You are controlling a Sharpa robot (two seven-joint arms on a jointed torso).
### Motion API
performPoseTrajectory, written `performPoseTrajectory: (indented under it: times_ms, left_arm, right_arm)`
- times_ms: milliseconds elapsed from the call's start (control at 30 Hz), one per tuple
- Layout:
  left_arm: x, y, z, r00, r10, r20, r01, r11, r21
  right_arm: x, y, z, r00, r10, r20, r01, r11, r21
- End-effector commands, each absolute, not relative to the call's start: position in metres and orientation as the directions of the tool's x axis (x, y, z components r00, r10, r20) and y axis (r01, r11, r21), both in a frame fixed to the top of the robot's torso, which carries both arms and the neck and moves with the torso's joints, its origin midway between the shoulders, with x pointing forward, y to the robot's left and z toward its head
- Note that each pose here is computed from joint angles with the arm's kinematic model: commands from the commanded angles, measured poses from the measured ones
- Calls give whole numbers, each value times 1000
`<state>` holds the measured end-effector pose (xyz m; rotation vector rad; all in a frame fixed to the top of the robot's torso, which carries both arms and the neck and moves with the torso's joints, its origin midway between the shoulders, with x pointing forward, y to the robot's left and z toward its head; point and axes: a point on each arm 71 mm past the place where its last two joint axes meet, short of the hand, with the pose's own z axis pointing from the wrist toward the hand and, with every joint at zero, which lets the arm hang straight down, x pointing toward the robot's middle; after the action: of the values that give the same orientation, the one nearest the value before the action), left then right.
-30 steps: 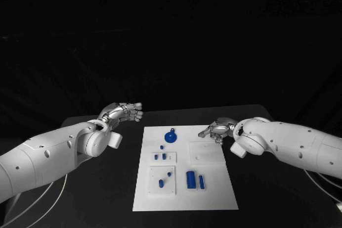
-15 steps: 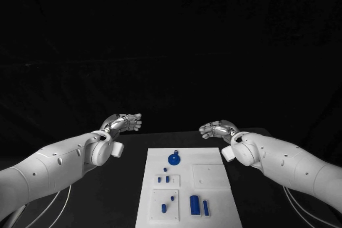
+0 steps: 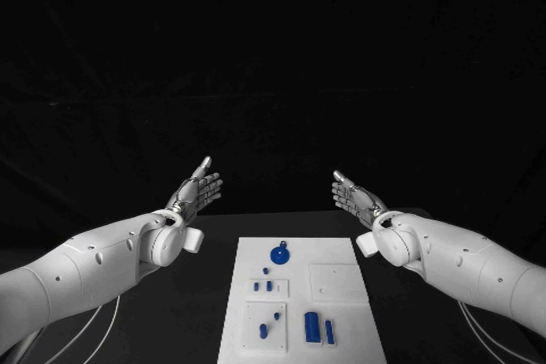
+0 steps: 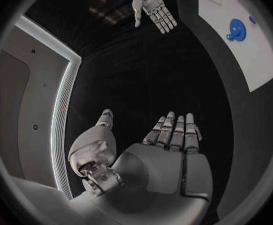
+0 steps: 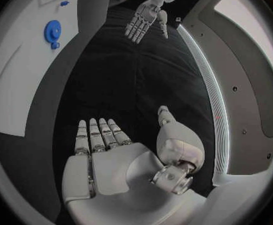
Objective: Assemble the parts on the task board
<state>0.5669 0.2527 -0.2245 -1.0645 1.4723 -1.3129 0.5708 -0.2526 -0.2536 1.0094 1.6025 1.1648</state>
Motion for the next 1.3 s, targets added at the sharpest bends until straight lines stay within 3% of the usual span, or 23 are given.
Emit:
performPoseTrajectory:
  times_ms: [33, 400, 633, 867, 1300]
  left_arm:
    - [559, 246, -225, -198, -979, -57, -22, 63, -998]
    - [498, 208, -229, -77, -997, -4, -3, 4, -1000]
    - [469, 195, -226, -29, -1000, 8, -1, -8, -1000]
    - [462, 192, -224, -17, -1000, 10, -1, -10, -1000]
    - [462, 192, -224, -17, -1000, 10, -1, -10, -1000]
  right_arm:
    - [566, -247, -249, -221, 961, -166, 72, 185, 980]
    - [515, -214, -236, -107, 993, -53, 6, 54, 999]
    - [480, -199, -228, -45, 999, -6, -2, 6, 1000]
    - [463, -193, -225, -19, 1000, 9, 1, -9, 1000]
    - [462, -192, -224, -17, 1000, 10, 1, -10, 1000]
